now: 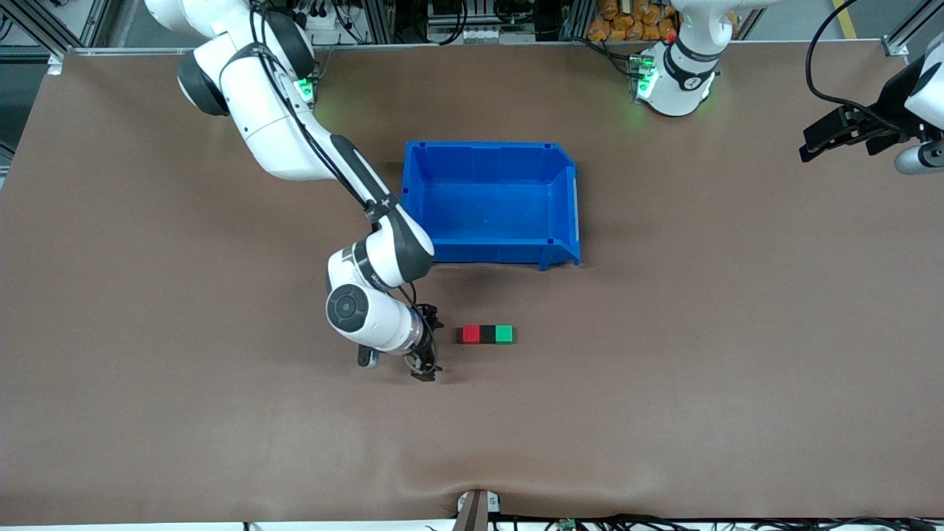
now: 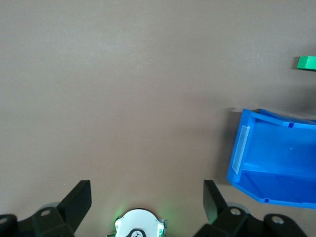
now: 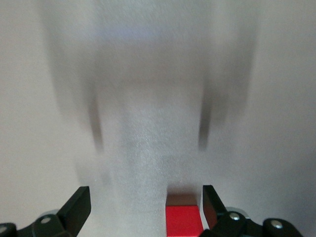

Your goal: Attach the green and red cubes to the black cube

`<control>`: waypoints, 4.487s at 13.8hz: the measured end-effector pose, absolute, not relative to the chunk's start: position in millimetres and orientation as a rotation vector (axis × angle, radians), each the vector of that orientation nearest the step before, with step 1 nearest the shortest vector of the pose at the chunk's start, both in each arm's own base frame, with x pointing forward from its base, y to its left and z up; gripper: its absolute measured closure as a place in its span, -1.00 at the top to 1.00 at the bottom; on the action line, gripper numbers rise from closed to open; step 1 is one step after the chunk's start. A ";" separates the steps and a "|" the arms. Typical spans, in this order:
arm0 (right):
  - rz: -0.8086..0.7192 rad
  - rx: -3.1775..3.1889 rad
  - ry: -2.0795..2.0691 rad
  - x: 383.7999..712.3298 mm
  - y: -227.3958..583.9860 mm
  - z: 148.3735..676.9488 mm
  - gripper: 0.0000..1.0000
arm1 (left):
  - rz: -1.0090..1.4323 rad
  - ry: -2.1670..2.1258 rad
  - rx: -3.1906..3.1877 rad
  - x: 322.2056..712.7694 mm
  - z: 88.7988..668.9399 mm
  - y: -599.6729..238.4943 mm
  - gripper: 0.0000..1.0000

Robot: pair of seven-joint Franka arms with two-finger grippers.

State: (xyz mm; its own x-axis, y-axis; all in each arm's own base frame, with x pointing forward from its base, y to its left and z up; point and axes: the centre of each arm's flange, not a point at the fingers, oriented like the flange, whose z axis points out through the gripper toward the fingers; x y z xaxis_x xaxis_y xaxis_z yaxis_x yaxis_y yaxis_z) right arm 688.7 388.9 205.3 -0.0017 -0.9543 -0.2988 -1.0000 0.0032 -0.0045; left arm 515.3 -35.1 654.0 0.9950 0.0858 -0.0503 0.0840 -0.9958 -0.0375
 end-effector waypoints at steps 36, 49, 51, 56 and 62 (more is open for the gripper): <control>0.343 -2.557 1.571 724.3 262.8 271.7 1.00 | 0.002 -0.103 -3.107 535.4 642.2 -42.9 1.00; 0.432 -2.735 1.240 730.1 195.4 294.4 1.00 | 0.019 -0.093 -3.108 540.4 634.3 -46.0 1.00; 0.437 -2.772 1.186 729.3 187.9 298.3 1.00 | 0.022 -0.087 -3.109 542.6 631.8 -47.5 1.00; 0.439 -2.822 1.069 730.6 168.6 306.2 1.00 | 0.029 -0.066 -3.117 544.8 627.9 -55.0 1.00; 0.416 -2.852 0.944 732.6 152.9 320.9 1.00 | 0.031 -0.065 -3.127 550.2 625.8 -55.1 1.00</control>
